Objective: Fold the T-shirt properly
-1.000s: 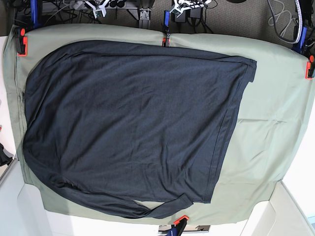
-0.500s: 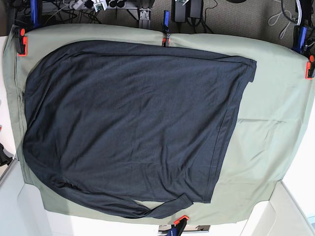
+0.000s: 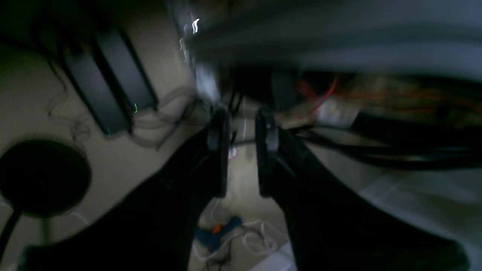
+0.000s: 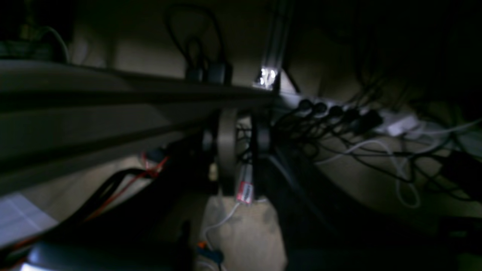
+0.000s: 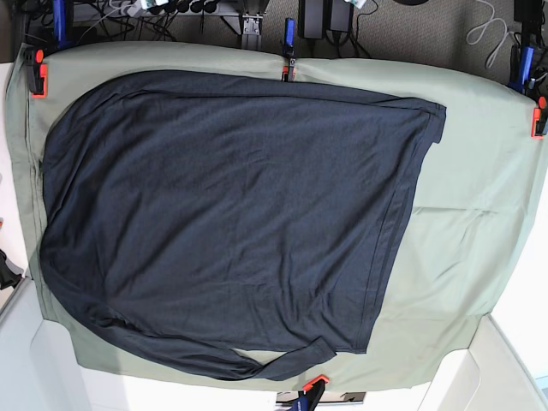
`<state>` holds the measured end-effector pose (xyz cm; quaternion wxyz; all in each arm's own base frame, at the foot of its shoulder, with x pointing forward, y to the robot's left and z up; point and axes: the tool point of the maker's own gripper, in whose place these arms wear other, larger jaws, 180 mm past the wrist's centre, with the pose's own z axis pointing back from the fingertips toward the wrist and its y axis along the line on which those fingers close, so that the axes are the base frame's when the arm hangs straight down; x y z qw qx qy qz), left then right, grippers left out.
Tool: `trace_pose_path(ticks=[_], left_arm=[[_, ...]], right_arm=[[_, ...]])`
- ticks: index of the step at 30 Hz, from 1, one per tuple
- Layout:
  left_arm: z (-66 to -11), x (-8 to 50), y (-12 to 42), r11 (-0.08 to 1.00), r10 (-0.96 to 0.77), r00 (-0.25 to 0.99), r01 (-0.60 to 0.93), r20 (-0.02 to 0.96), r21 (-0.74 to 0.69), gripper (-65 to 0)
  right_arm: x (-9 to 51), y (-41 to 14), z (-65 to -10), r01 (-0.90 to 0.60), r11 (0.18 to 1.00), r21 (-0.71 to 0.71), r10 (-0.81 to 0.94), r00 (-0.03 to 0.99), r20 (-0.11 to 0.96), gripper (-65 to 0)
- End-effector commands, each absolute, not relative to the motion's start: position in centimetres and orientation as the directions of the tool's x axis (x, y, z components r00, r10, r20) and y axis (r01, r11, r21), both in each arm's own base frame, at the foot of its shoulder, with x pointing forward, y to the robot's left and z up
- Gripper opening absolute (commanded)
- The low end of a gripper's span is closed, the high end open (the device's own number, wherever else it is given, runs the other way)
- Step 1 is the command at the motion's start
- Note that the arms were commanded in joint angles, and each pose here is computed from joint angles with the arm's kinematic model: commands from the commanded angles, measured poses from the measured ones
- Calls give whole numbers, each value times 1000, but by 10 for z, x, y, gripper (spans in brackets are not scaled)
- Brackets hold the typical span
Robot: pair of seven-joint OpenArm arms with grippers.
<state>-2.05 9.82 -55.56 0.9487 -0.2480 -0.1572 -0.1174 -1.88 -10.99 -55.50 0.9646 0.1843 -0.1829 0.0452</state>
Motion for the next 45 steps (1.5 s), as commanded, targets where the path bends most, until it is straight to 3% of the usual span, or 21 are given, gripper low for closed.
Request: trace_pose_path(ticks=[1,8,13,15,17,19,22,31,43,45], left_arm=[[-545,-23,104,844,-131,917,302,376,-443,-497],[-494,13,166,913,-3,858,212,514,-348,-497],[-456,33,204,935,-29,805,231,593,-268,-496],[-443,40,214,940,-49,785,246,618,-238,-452],[-431,46,222,944,-54,770,247,636,-219,-367],[-422,53,227,947,-54,765,243,641,-211,-306],[-411,62,233,950,-54,761,238,646,-201,-302],[-367,93,261,968,-17,710,188,704,-166,-302],[-335,136,280,960,-106,630,266,769,-86,-301],[-337,141,283,959,-128,632,274,764,-66,-268]], right_arm=[[-19,-111,-541,-162,923,350,7,915,403,-585],[0,-123,-461,-211,919,333,5,851,526,-585],[40,-148,-396,-171,938,301,-59,776,628,-584],[58,-163,-374,-160,949,273,-66,744,665,-580],[76,-181,-356,-126,962,243,-84,710,699,-516],[92,-200,-343,-76,973,218,-110,678,727,-403],[111,-226,-334,-2,984,179,-137,636,759,-301],[160,-255,-328,85,986,140,-164,552,817,-300],[181,-288,-369,219,961,167,-264,552,791,-300],[184,-288,-373,223,959,176,-273,552,788,-300]])
